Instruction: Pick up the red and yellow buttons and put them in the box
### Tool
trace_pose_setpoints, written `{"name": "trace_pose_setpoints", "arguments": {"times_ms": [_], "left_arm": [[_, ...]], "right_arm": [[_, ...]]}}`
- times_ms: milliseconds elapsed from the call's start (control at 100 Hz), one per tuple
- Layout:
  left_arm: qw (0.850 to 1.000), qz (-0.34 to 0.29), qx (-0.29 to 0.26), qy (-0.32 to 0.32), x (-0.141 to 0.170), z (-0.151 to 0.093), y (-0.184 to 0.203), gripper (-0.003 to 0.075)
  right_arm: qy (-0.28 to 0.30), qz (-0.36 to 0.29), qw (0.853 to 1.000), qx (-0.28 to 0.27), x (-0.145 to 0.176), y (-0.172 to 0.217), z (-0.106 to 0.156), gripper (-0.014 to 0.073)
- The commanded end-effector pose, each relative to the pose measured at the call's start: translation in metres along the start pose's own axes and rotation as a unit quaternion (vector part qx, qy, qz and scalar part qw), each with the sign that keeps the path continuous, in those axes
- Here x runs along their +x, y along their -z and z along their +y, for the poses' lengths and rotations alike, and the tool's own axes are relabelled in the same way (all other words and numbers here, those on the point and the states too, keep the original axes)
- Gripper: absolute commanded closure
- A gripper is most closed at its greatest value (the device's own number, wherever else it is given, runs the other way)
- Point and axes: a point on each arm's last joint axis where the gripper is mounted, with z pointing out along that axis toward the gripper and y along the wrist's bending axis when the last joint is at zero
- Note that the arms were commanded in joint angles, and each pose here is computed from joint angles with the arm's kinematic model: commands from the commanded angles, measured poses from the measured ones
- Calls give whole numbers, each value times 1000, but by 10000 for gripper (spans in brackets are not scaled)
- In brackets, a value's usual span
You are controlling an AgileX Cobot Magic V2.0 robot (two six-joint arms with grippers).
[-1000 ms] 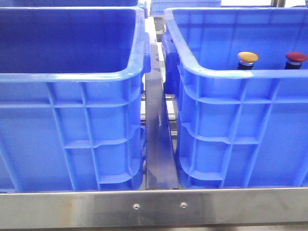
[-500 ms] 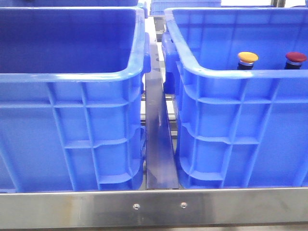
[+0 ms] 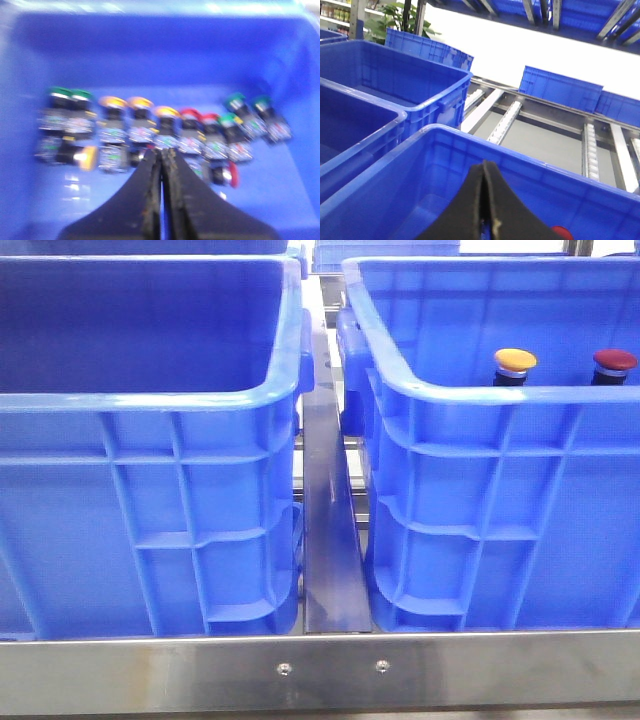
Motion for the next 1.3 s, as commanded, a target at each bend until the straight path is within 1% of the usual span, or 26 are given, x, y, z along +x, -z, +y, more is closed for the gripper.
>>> {"name": "trace_pose_setpoints", "arguments": {"times_ms": [0,90,180,320,550,680,840,1290], "left_arm": [[997,-72,-3,9,-6,3,17,741],[995,-94,-9,13,4,7,31,741],[992,-126,-5,15,16,9,46,741],[987,-160,-1,17,35,11,61,741],[981,-194,3,19,60,15,74,741],[981,-193,3,19,67,15,73,741],[986,-164,9,35,72,15,70,741],[987,-155,9,35,76,15,66,741]], "right_arm": [[-36,-48,998,-1,-10,11,4,687],[-30,-63,998,1,-6,24,10,687],[-24,-77,997,2,0,36,16,687],[-18,-93,996,5,10,51,24,687],[-13,-104,994,6,27,63,32,687],[-12,-107,994,6,28,64,32,687],[-12,-107,994,6,28,64,32,687],[-12,-107,994,6,28,64,32,687]]}}
